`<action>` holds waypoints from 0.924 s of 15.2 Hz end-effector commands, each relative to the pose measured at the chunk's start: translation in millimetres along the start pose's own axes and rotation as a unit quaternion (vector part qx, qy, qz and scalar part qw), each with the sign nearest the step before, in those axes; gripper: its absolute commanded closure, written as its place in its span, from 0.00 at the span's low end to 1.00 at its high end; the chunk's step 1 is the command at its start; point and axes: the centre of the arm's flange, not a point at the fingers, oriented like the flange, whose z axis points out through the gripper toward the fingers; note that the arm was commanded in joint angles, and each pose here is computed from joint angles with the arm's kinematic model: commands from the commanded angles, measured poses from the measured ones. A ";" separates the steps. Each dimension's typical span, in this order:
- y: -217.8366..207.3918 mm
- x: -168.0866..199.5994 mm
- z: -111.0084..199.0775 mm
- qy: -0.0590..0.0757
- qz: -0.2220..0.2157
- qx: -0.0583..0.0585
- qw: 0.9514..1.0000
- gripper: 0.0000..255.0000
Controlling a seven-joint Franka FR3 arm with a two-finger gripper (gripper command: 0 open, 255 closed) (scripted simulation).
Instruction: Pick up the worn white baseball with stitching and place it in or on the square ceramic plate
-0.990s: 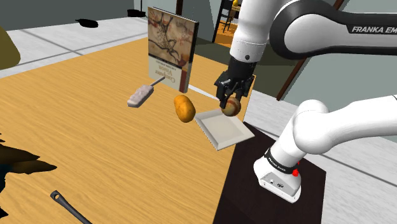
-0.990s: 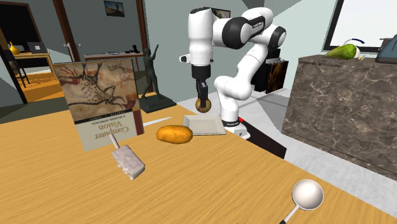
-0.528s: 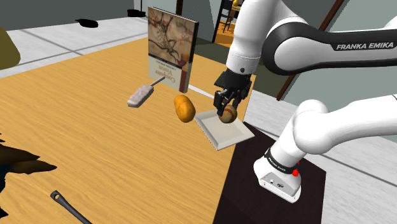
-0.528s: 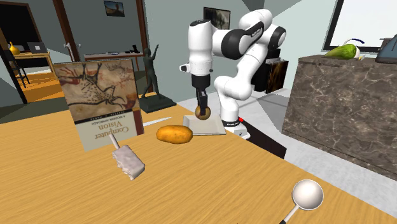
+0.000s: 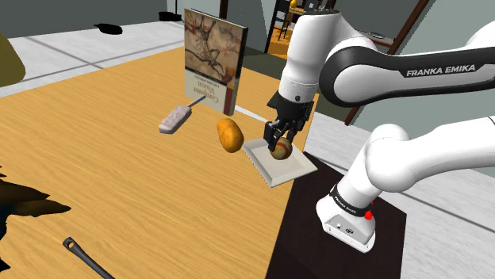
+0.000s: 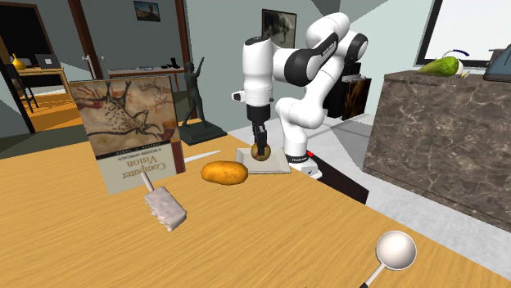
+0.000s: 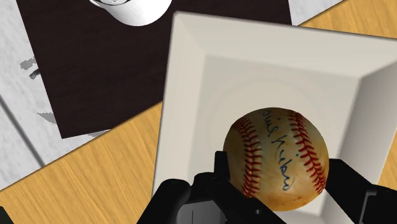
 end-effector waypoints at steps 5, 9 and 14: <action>-0.1 0.1 0.3 0.000 0.000 0.000 1.000 0.00; -0.1 0.1 0.3 0.000 0.000 0.000 1.000 0.00; -0.1 0.1 -49.7 0.000 0.000 0.000 1.000 0.00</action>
